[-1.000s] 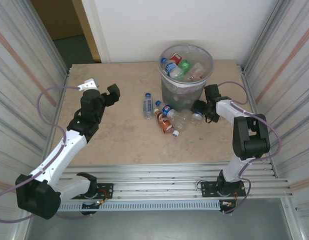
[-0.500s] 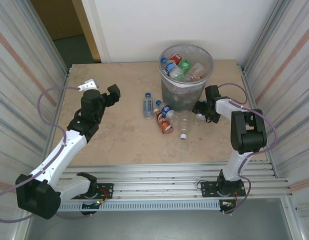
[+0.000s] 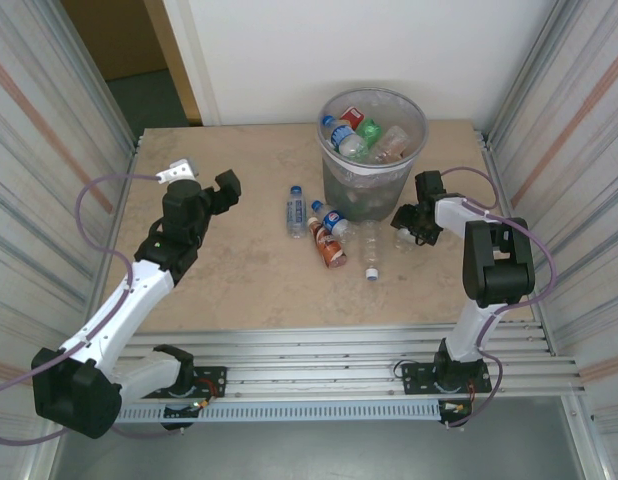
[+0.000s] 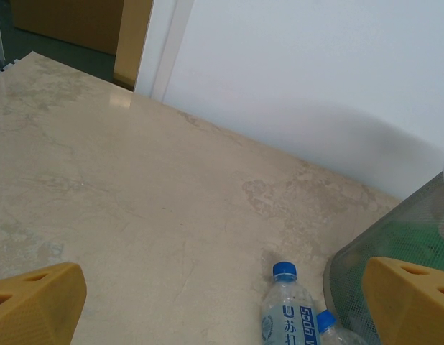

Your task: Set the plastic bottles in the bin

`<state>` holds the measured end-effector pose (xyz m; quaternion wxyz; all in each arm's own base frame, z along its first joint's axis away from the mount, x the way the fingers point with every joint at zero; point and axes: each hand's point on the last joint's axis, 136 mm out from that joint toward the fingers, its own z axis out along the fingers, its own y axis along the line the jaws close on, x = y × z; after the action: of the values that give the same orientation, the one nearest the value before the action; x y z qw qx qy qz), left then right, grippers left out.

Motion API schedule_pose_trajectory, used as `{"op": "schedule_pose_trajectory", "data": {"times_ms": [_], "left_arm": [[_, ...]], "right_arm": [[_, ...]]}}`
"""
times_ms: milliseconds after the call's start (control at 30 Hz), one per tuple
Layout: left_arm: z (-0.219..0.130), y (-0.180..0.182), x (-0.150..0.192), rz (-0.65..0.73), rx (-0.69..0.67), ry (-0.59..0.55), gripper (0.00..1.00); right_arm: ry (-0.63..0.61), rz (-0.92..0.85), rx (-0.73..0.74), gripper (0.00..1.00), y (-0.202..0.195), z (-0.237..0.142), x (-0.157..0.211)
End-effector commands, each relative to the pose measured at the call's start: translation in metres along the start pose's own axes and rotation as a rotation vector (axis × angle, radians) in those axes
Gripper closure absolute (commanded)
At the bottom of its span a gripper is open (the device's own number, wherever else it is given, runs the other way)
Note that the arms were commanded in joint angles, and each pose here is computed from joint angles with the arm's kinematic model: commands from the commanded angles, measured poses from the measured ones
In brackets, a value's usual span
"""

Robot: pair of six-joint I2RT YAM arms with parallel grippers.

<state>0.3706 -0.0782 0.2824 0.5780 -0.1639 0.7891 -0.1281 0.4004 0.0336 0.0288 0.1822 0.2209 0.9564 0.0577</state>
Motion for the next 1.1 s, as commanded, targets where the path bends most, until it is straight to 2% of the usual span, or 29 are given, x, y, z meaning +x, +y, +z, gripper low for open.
{"op": "schedule_pose_trajectory", "data": {"times_ms": [0,167,333,567,833,1067], "left_arm": [[-0.001,0.007,0.001,-0.009,-0.022,-0.001,0.01],[-0.001,0.007,-0.001,-0.003,-0.024,-0.001,0.01],[-0.002,0.007,-0.001,0.002,-0.026,-0.002,0.01],[-0.001,0.008,-0.002,0.010,-0.030,-0.004,0.01],[0.002,0.005,-0.003,0.014,-0.017,0.003,0.01],[0.001,0.002,-0.003,0.018,-0.006,0.008,0.01]], "right_arm": [[0.051,-0.011,0.046,0.31,-0.012,0.008,0.015],[0.021,-0.018,0.060,0.41,-0.016,-0.006,0.007],[-0.052,-0.042,0.063,0.45,-0.017,-0.040,-0.011],[-0.238,-0.106,0.079,0.46,-0.014,-0.126,-0.048],[-0.526,-0.221,-0.033,0.48,0.020,-0.248,-0.106],[-0.686,-0.384,-0.133,0.50,0.066,-0.302,-0.155]]}}
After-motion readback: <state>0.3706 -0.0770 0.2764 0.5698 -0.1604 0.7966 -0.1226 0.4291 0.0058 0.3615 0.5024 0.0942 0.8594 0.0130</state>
